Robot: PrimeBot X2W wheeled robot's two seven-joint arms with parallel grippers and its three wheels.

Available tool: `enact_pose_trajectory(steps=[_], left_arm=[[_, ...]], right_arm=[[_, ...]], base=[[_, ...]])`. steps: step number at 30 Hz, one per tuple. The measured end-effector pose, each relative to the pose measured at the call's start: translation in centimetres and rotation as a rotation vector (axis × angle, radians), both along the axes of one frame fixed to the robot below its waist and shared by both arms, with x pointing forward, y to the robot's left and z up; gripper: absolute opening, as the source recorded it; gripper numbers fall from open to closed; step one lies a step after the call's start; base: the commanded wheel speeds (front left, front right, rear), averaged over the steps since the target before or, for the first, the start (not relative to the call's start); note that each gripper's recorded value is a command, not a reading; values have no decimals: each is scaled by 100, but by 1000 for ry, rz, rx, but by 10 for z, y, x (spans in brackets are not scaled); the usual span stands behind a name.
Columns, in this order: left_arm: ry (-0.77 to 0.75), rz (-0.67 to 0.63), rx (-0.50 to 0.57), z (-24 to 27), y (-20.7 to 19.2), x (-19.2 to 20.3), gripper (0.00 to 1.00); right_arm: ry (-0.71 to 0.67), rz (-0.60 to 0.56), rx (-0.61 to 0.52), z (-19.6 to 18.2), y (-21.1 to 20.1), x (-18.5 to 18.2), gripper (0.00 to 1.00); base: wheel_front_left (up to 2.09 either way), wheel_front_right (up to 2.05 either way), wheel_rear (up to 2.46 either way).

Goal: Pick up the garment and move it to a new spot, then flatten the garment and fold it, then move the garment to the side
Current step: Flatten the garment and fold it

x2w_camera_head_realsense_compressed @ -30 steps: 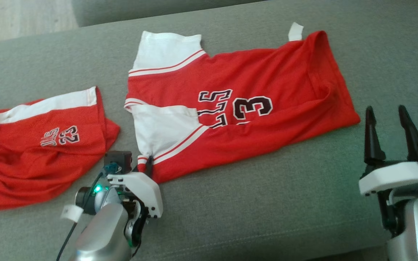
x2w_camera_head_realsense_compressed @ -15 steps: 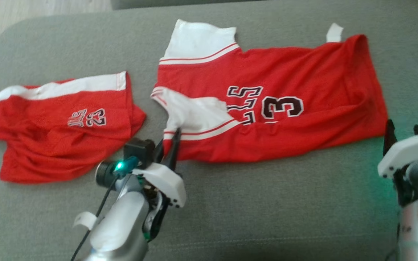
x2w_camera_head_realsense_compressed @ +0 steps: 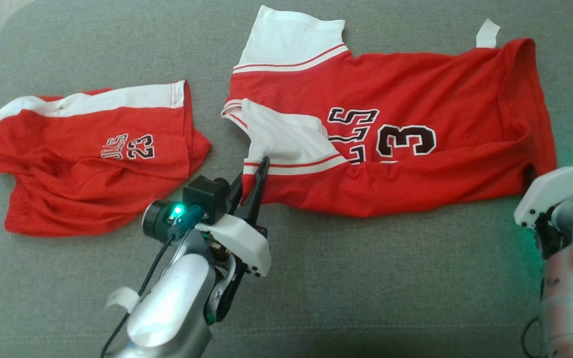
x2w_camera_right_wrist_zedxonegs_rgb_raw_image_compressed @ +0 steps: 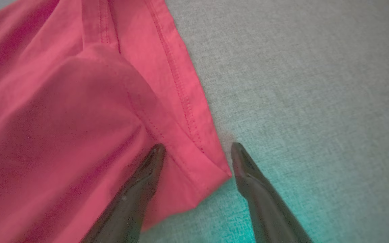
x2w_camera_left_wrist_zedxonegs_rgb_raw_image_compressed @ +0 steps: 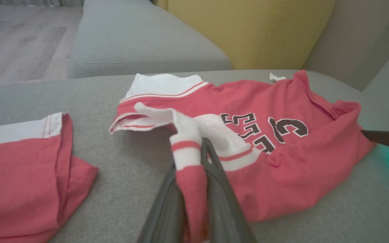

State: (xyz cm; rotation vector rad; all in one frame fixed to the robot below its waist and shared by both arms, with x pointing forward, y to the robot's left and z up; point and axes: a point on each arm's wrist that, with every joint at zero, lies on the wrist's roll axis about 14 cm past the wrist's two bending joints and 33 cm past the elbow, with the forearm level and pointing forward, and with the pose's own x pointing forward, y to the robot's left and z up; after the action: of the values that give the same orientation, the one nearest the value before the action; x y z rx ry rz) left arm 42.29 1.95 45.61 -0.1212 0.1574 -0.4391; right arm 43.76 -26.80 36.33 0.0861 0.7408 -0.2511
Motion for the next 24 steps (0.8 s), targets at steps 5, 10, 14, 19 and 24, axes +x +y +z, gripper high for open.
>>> enact_pose_trajectory(steps=[5, 10, 14, 19, 24], left_arm=[[11, -1, 20, -4, 4, -2, 0], [17, 6, 39, -7, 7, -7, 0], [7, 32, 50, -3, 17, -9, 0], [27, 44, 71, -7, 25, -26, 0], [50, 44, 80, -10, 28, -45, 0]], right_arm=[[8, 2, 22, 0, 4, 2, 0], [-11, -4, 51, 4, 6, -2, 0], [-38, -13, 63, 10, 6, -10, 0], [-42, -31, 69, 11, 0, -36, 0], [-52, -49, 78, 15, -5, -61, 0]], base=[[0, 0, 0], [0, 0, 0], [0, 0, 0], [0, 0, 0], [0, 0, 0]])
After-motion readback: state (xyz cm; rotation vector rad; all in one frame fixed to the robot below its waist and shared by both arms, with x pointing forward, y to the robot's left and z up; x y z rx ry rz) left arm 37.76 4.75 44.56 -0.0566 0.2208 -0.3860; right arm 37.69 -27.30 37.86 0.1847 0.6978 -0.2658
